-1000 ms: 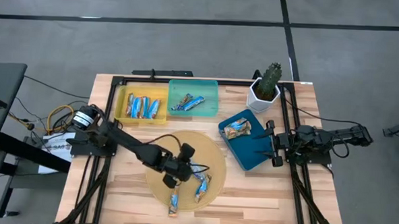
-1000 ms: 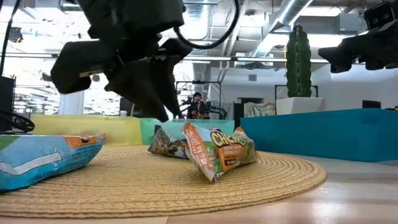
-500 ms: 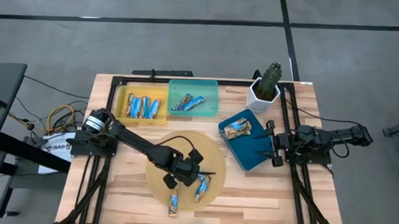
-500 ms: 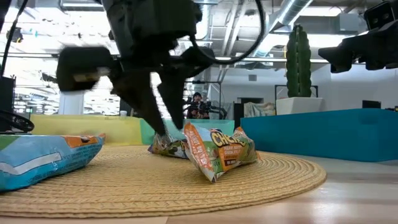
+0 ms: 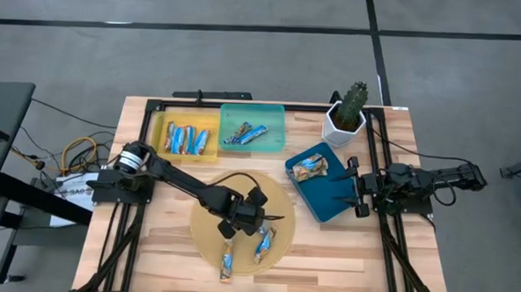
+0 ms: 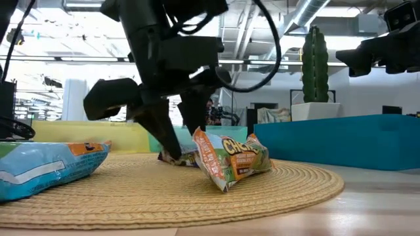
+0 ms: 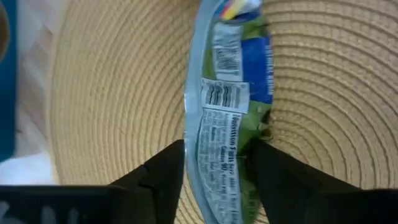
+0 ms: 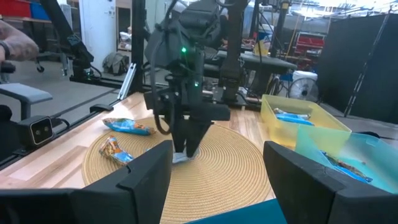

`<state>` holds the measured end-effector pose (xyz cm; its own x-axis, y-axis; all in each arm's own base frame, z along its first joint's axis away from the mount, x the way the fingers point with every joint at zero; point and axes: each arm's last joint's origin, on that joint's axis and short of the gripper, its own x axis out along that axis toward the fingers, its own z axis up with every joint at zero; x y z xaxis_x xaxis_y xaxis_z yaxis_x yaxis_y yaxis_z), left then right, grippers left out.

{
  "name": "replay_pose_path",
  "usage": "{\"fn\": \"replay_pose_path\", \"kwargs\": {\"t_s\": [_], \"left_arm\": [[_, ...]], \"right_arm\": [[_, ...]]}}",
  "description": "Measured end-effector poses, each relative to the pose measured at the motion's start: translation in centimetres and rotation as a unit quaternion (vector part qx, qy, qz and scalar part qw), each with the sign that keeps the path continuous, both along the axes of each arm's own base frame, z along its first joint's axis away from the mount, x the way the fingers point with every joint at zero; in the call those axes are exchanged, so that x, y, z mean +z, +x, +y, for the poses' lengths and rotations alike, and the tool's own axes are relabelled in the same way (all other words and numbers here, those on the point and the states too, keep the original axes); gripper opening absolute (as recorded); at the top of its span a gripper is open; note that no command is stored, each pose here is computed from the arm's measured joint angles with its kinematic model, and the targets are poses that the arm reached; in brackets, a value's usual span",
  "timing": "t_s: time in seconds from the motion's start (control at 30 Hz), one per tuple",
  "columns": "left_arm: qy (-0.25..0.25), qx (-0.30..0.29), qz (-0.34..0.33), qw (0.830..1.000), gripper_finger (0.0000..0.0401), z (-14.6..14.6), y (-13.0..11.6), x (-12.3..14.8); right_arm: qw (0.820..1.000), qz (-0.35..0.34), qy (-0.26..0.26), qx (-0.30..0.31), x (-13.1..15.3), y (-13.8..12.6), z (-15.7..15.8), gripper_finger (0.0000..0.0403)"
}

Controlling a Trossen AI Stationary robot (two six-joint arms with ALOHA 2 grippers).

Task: Pick and place Granola Bars by type
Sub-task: Put the blue granola bar into the light blue bin

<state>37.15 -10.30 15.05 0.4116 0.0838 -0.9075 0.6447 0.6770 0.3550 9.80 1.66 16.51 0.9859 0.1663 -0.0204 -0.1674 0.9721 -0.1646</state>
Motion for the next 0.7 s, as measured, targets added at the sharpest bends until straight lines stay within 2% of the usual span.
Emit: {"fn": "replay_pose_path", "kwargs": {"t_s": [0.23,0.4,0.53,0.7], "left_arm": [[-0.025,-0.002,0.008,1.0,0.0221,0.3,0.08,-0.05],[-0.03,-0.01,0.009,0.999,0.023,0.33,0.11,-0.05],[-0.038,-0.014,0.007,0.999,0.0218,0.23,0.17,-0.02],[-0.04,-0.014,0.004,0.999,0.0164,0.2,0.21,0.0]], "right_arm": [[1.0,0.0,0.0,0.0,0.0,0.0,0.0,0.0244],[1.0,0.0,0.0,0.0,0.0,0.0,0.0,0.0244],[1.0,0.0,0.0,0.0,-0.01,0.0,0.0,0.0244],[1.0,0.0,0.0,0.0,0.0,0.0,0.0,0.0244]]}}
